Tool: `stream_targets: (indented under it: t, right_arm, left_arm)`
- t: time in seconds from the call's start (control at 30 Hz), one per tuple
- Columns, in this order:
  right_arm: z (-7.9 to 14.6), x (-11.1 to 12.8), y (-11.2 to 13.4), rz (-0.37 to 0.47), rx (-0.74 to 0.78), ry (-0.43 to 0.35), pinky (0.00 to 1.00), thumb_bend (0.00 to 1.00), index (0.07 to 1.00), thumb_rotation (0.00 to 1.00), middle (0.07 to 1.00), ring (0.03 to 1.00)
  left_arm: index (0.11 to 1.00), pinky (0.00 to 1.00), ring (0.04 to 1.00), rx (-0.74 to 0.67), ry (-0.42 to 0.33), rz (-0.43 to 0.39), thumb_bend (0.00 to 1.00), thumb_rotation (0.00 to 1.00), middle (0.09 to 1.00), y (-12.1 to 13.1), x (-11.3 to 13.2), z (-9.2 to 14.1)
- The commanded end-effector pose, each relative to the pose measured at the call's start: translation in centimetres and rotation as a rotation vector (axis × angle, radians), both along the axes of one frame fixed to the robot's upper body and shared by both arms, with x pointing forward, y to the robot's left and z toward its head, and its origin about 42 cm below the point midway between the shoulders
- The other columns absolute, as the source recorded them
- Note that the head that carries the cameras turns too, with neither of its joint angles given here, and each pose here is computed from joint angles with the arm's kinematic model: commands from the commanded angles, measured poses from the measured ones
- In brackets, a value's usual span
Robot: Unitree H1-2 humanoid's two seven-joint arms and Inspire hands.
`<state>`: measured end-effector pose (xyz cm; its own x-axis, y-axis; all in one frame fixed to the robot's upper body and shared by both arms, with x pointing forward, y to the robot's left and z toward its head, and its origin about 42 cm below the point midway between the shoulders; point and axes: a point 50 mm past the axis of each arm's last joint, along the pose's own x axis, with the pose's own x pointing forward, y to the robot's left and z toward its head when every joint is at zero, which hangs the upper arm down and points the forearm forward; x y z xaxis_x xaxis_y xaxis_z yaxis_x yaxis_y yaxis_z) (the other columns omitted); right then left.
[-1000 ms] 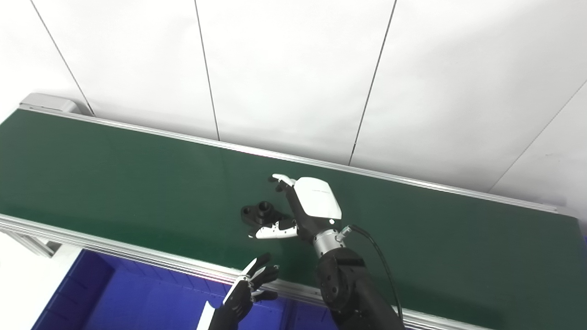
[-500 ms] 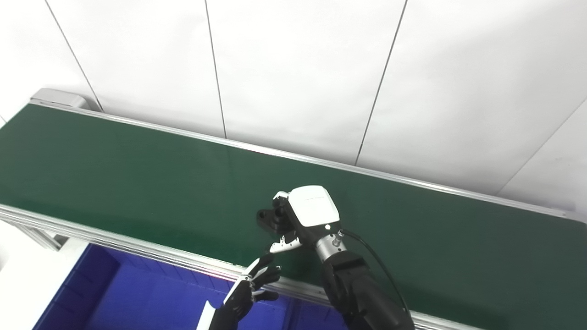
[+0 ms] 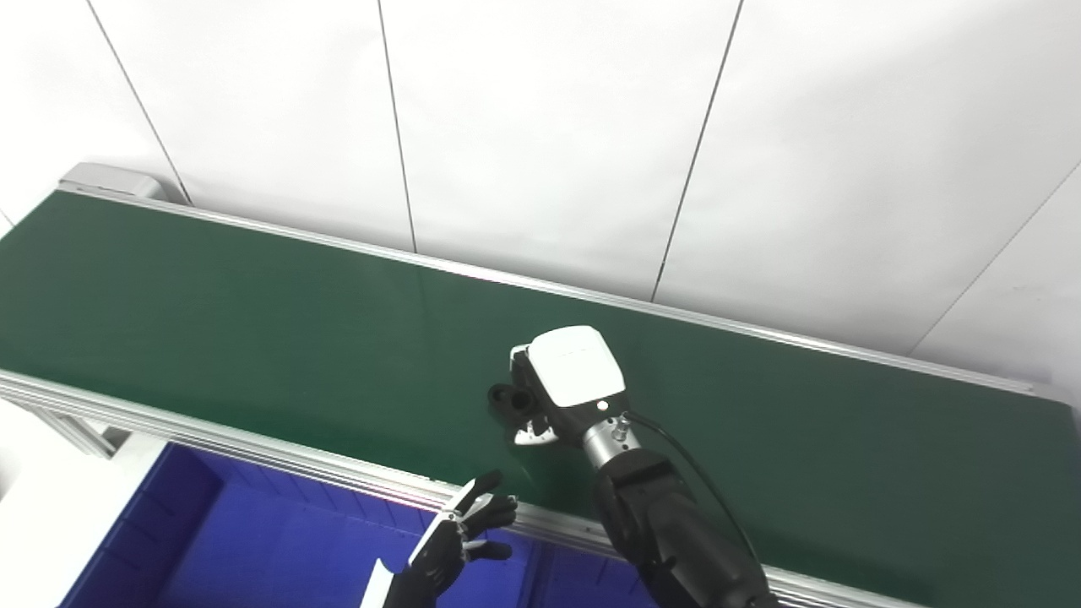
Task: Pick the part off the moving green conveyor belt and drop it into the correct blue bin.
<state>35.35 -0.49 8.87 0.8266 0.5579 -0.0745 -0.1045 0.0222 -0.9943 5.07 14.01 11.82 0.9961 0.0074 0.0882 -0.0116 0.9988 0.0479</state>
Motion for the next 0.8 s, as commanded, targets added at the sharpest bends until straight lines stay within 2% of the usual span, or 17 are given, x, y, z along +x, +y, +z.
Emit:
stream_targets:
  t: [0.0, 0.13, 0.2, 0.23, 0.27, 0.43, 0.57, 0.77]
  right_arm:
    - [-3.6, -1.1, -2.7, -0.079, -0.103, 0.122, 0.05, 0.52, 0.483, 0.12, 0.195, 0.113]
    - [-3.7, -1.5, -3.0, -0.097, -0.052, 0.149, 0.06, 0.51, 0.484, 0.11, 0.209, 0.123]
    - [-3.2, -1.7, -3.1, -0.112, -0.005, 0.169, 0.08, 0.51, 0.486, 0.11, 0.251, 0.149]
    - [-2.8, -1.8, -3.1, -0.119, 0.023, 0.171, 0.11, 0.52, 0.485, 0.05, 0.380, 0.178]
    - [-2.2, -1.9, -3.1, -0.123, 0.053, 0.171, 0.14, 0.52, 0.484, 0.01, 0.441, 0.208]
    - [1.7, -2.9, -3.5, -0.145, 0.195, 0.157, 0.15, 0.52, 0.484, 0.00, 0.469, 0.208]
    - [5.2, -4.3, -4.6, -0.131, 0.268, 0.096, 0.14, 0.52, 0.482, 0.00, 0.469, 0.193]
    - [10.2, -6.8, -6.1, -0.115, 0.384, -0.026, 0.13, 0.52, 0.483, 0.01, 0.469, 0.189]
  left_arm:
    - [0.889, 0.66, 0.790, -0.046, -0.047, 0.022, 0.92, 0.80, 0.814, -1.4, 0.0, 1.5]
    - [0.892, 0.67, 0.793, -0.052, -0.047, 0.025, 0.91, 0.80, 0.814, -1.3, 0.1, 1.4]
    - [0.898, 0.68, 0.798, -0.053, -0.047, 0.027, 0.91, 0.80, 0.817, -1.2, 0.1, 1.3]
    - [0.902, 0.68, 0.799, -0.054, -0.048, 0.027, 0.90, 0.80, 0.819, -1.2, 0.1, 1.3]
    - [0.907, 0.69, 0.805, -0.057, -0.048, 0.028, 0.90, 0.80, 0.823, -1.1, 0.1, 1.3]
    - [0.930, 0.72, 0.823, -0.068, -0.055, 0.022, 0.87, 0.78, 0.834, 0.2, 0.4, 1.1]
    - [0.945, 0.76, 0.839, -0.074, -0.058, 0.015, 0.84, 0.78, 0.842, 1.4, 0.6, 0.9]
    - [0.964, 0.81, 0.863, -0.070, -0.043, 0.006, 0.85, 0.79, 0.861, 3.7, 0.8, 0.9]
